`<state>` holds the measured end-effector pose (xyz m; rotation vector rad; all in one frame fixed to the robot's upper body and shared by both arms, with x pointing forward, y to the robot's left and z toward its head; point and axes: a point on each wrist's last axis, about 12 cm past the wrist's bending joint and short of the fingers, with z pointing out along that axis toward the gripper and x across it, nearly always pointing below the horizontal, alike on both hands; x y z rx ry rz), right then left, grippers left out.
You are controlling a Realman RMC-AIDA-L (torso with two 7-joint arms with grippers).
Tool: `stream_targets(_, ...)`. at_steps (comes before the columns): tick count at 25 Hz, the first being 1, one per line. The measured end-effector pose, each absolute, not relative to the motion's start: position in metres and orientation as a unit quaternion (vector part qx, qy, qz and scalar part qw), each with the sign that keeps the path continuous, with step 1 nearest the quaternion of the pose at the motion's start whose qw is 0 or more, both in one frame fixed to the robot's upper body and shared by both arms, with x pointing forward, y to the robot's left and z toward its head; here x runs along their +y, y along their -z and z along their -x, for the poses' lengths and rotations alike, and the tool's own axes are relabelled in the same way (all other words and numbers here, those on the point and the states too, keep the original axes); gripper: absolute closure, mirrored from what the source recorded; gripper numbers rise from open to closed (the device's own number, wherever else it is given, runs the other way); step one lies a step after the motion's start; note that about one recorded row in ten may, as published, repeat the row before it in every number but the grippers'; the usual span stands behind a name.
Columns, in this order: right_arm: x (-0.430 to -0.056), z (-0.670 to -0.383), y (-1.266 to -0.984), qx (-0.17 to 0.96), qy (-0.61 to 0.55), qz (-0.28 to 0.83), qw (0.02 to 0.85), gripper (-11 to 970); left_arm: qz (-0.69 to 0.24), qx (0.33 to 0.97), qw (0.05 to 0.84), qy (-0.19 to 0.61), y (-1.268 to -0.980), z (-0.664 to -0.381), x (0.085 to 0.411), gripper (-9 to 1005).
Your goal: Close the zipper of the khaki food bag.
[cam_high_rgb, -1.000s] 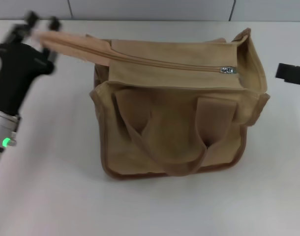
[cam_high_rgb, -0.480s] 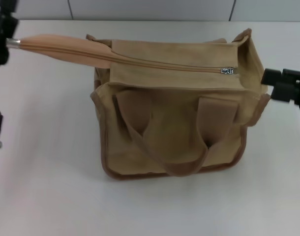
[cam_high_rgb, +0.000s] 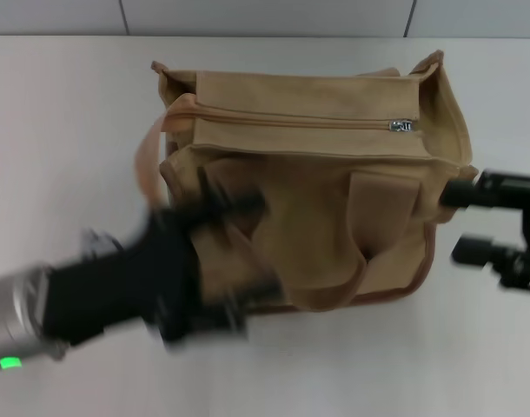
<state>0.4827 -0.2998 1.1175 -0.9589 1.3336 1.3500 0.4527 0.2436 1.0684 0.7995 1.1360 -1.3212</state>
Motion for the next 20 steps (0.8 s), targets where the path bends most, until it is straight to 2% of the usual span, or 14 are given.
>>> stream_targets(2, -0.294, -0.479, -1.111, 0.543, -0.545, 0.416, 0.484, 385, -0.406, 0.471, 0.548, 0.559, -1.063, -0.446, 0.238, 181)
stream_targets(3, -0.292, -0.478, -1.109, 0.542, -0.542, 0.424, 0.482, 385, -0.406, 0.471, 0.548, 0.559, -1.063, -0.446, 0.238, 181)
stream_targets(5, -0.287, -0.476, -1.103, 0.543, -0.532, 0.443, 0.475, 385, -0.498, 0.444, 0.513, 0.541, -1.054, -0.438, 0.233, 181)
stream_targets(8, -0.281, -0.476, -1.094, 0.552, -0.515, 0.460, 0.467, 385, -0.530, 0.438, 0.505, 0.521, -1.049, -0.437, 0.232, 182)
stream_targets(10, -0.279, -0.476, -1.088, 0.560, -0.501, 0.470, 0.464, 385, -0.527, 0.463, 0.527, 0.479, -1.043, -0.441, 0.236, 182)
stream_targets(16, -0.280, -0.471, -1.073, 0.580, -0.466, 0.473, 0.472, 385, -0.487, 0.525, 0.558, 0.419, -1.033, -0.444, 0.252, 182)
stream_targets(20, -0.278, -0.466, -1.068, 0.577, -0.465, 0.481, 0.468, 384, -0.467, 0.550, 0.556, 0.413, -1.031, -0.447, 0.256, 182)
